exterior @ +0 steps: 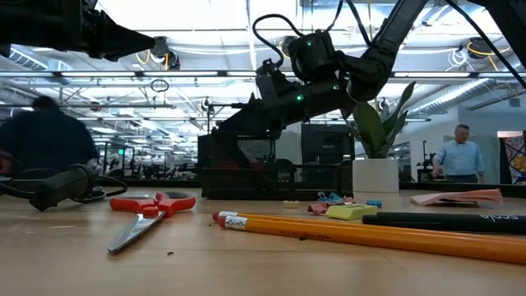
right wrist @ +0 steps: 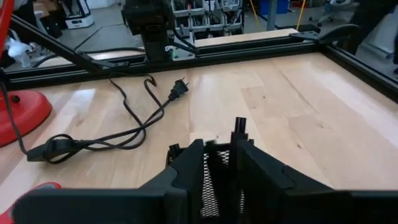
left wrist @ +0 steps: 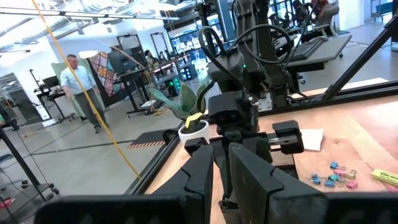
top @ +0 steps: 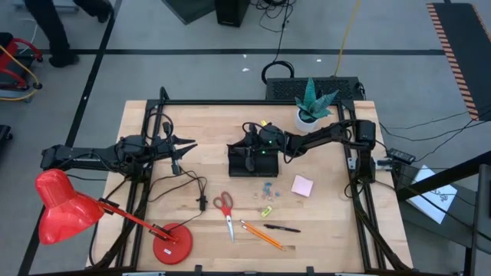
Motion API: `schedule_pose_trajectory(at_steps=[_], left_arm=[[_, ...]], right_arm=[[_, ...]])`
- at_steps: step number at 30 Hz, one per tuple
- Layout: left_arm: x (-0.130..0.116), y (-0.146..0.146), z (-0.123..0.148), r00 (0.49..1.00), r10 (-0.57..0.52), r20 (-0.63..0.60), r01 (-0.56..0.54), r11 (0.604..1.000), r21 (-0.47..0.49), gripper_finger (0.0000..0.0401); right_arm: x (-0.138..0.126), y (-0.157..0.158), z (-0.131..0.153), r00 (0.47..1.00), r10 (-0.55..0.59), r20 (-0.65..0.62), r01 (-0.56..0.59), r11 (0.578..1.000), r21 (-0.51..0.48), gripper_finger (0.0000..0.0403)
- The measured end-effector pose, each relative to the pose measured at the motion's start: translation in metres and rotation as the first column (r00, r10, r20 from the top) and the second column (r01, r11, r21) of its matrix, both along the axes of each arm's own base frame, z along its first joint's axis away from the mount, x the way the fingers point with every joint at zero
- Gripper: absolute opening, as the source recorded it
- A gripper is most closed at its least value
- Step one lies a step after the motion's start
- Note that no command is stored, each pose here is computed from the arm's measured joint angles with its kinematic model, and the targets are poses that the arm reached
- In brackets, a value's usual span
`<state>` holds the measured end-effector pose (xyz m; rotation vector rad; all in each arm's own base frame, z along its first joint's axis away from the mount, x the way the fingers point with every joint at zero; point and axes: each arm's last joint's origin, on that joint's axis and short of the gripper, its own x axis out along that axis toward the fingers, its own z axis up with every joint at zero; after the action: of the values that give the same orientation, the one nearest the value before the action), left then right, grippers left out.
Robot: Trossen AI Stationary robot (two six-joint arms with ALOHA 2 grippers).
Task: Pick and place office supplies into organizer
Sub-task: Put the black pen into the black desk organizer
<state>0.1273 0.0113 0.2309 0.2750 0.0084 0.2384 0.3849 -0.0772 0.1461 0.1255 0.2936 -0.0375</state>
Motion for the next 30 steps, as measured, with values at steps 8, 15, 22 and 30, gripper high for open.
schedule_pose_trajectory(at_steps=[8,15,22,30], left_arm=[[0.0,0.0,0.0,1.0,-0.001,0.004,0.001,1.0,-0.017,0.0063],[0.0,0.0,0.0,1.0,-0.001,0.001,0.001,1.0,-0.012,0.0063],[0.0,0.0,-0.003,0.999,0.017,-0.039,-0.016,1.0,0.014,0.0063],[0.0,0.001,-0.005,0.998,0.02,-0.059,-0.019,0.999,0.029,0.0063]], right_arm=[[-0.001,0.013,0.013,1.0,0.008,0.006,-0.008,0.997,-0.078,0.0124],[-0.016,0.021,0.055,0.999,-0.053,0.0,0.052,0.982,-0.18,0.0125],[-0.05,0.048,0.101,0.994,0.048,-0.098,-0.069,0.972,-0.224,0.0114],[-0.089,0.091,0.132,0.975,0.132,-0.178,-0.169,0.963,-0.21,0.0008]])
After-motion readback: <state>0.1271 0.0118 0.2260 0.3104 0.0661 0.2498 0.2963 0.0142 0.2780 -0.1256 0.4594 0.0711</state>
